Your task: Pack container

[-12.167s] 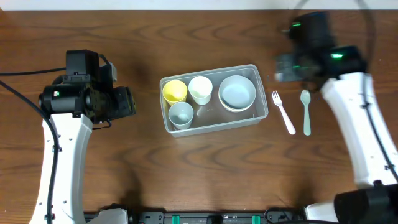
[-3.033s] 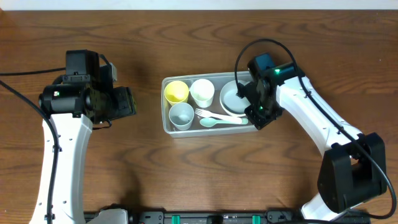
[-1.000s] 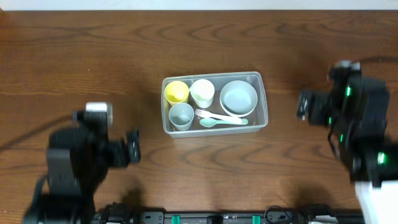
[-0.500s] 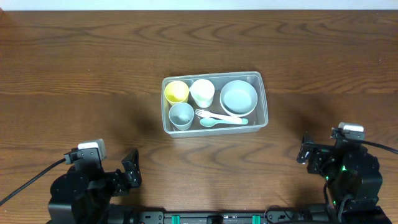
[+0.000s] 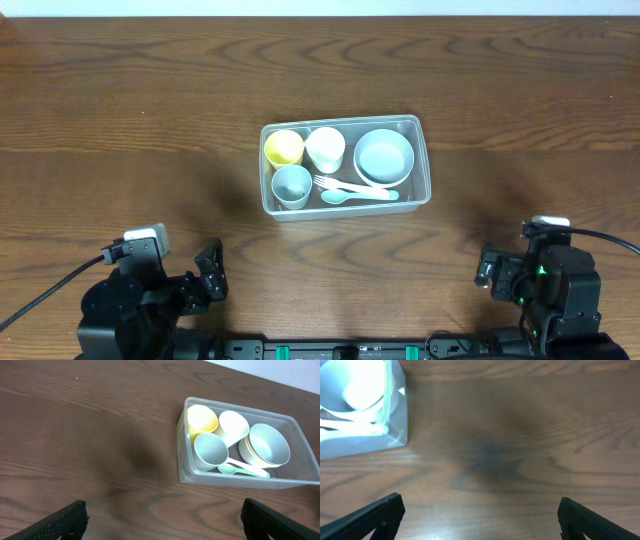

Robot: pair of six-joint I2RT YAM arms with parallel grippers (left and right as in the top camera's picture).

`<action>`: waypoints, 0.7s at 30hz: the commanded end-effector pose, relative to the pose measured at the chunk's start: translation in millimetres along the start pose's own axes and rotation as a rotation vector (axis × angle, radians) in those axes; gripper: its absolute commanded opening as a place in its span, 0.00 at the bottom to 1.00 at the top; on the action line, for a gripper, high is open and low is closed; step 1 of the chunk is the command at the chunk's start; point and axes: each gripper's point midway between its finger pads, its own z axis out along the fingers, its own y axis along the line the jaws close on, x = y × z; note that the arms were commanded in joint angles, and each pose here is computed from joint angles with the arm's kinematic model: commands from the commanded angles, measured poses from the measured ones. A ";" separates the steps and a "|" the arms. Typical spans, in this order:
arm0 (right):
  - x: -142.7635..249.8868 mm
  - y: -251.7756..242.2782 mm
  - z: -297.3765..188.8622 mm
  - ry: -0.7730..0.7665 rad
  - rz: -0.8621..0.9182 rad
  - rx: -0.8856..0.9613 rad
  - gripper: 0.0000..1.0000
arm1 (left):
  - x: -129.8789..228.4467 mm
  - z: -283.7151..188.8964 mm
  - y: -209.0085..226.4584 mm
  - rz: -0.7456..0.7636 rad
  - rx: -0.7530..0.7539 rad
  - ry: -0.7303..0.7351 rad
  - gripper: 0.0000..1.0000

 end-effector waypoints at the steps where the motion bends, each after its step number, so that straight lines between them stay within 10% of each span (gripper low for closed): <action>1: 2.1 -2.3 -6.2 -0.034 0.013 0.001 0.99 | 1.1 0.9 3.4 -0.007 -0.018 0.000 0.98; 21: -30.6 31.0 18.7 -0.500 0.015 -0.204 0.99 | 1.1 0.9 3.4 -0.007 -0.018 0.000 0.98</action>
